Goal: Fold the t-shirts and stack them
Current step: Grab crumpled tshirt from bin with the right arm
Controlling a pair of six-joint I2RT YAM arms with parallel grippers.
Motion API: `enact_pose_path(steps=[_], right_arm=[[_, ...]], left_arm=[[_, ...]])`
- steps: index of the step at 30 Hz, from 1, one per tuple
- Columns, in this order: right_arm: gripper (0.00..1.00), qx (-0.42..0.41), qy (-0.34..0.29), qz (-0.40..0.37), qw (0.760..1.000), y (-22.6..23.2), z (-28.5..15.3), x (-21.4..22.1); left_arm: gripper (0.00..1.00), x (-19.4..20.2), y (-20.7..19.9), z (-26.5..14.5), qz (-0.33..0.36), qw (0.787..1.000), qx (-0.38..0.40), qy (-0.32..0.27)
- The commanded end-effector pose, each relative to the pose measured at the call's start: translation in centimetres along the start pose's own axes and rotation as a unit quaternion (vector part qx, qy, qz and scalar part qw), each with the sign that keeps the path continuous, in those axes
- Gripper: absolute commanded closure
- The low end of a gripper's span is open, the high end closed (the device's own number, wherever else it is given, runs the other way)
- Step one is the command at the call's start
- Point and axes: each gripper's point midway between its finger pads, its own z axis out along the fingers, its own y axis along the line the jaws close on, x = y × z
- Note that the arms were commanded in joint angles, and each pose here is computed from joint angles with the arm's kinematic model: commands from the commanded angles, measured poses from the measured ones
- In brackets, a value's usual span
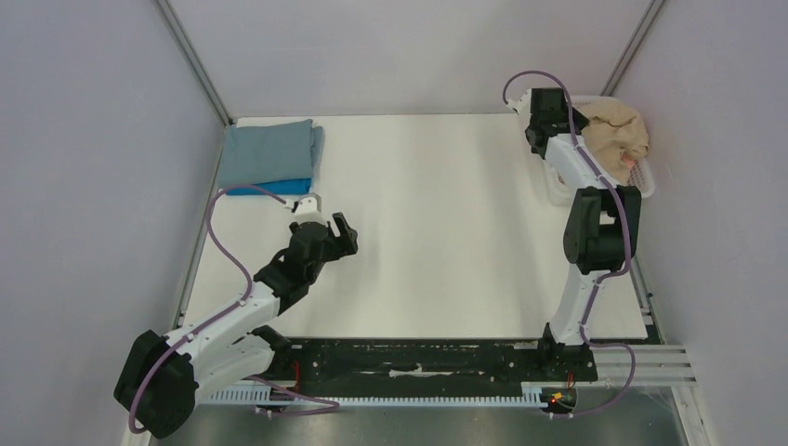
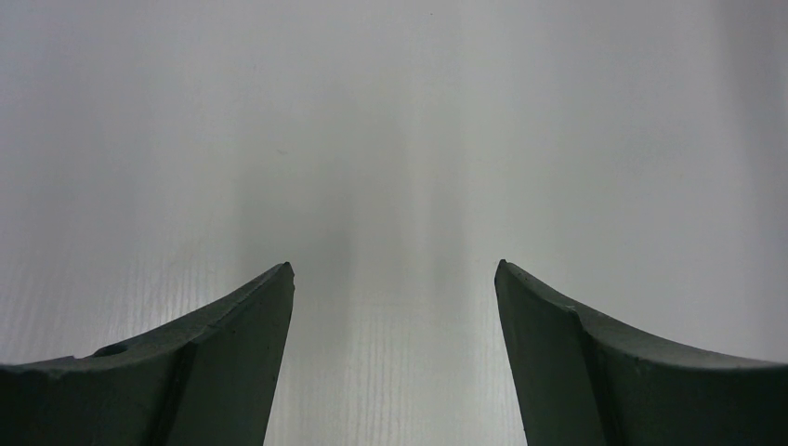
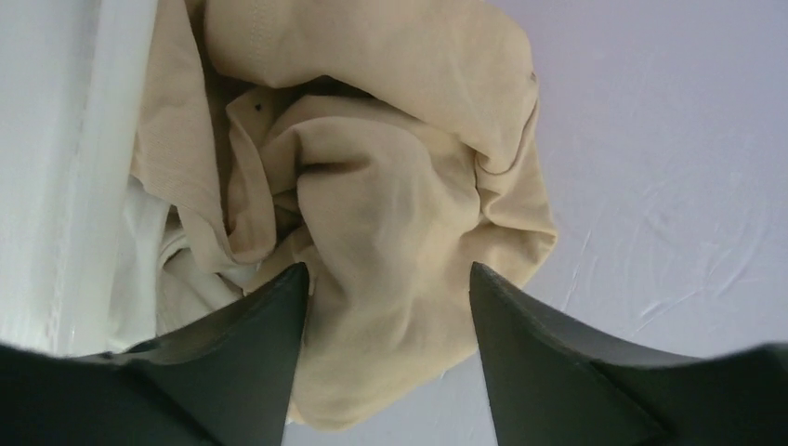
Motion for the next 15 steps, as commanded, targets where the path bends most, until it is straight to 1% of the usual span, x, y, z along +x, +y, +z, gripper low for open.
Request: enact_pose_path(steps=[1,2,3,5,6,8,10,12,13,15], right_arm=[[0.42,0.029,0.008,0.008,1.0,-1.1,0.4,-0.3],[0.53,0.033,0.007,0.016,0.999,-1.3,0.4,-0.4],[0.61,0.037,0.0,0.027,0.999,-1.6,0.3,-0.6],[0.73,0.044,-0.02,0.055,0.997,-2.4,-0.1,-1.4],[0.83,0.051,-0.031,0.07,0.996,-3.0,-0.5,-1.7],[1.0,0.074,-0.045,0.109,0.99,-4.9,-1.4,-2.1],[1.0,0.1,-0.061,0.15,0.982,-7.2,-2.8,-2.3],[1.0,0.138,-0.075,0.21,0.965,-10.0,-4.6,-2.1],[1.0,0.162,-0.084,0.244,0.953,-11.8,-5.9,-1.9],[1.0,0.216,-0.094,0.314,0.92,-15.4,-8.6,-0.6]], left_arm=[[0.15,-2.3,-0.9,0.1,0.005,0.999,0.005,-0.034],[0.15,-2.4,-0.9,0.1,0.005,0.999,0.004,-0.034],[0.15,-2.3,-0.8,0.1,0.005,0.999,0.004,-0.033],[0.15,-2.4,-0.9,0.2,0.005,0.999,0.005,-0.034],[0.15,-2.4,-0.9,0.2,0.004,0.999,0.005,-0.034],[0.15,-2.4,-1.0,0.2,0.004,0.999,0.006,-0.033],[0.15,-2.4,-1.1,0.1,0.003,0.999,0.009,-0.033],[0.15,-2.4,-1.1,0.1,0.003,0.999,0.01,-0.033],[0.15,-2.4,-1.1,0.1,0.003,0.999,0.009,-0.032],[0.15,-2.4,-1.1,0.0,0.002,0.999,0.011,-0.033]])
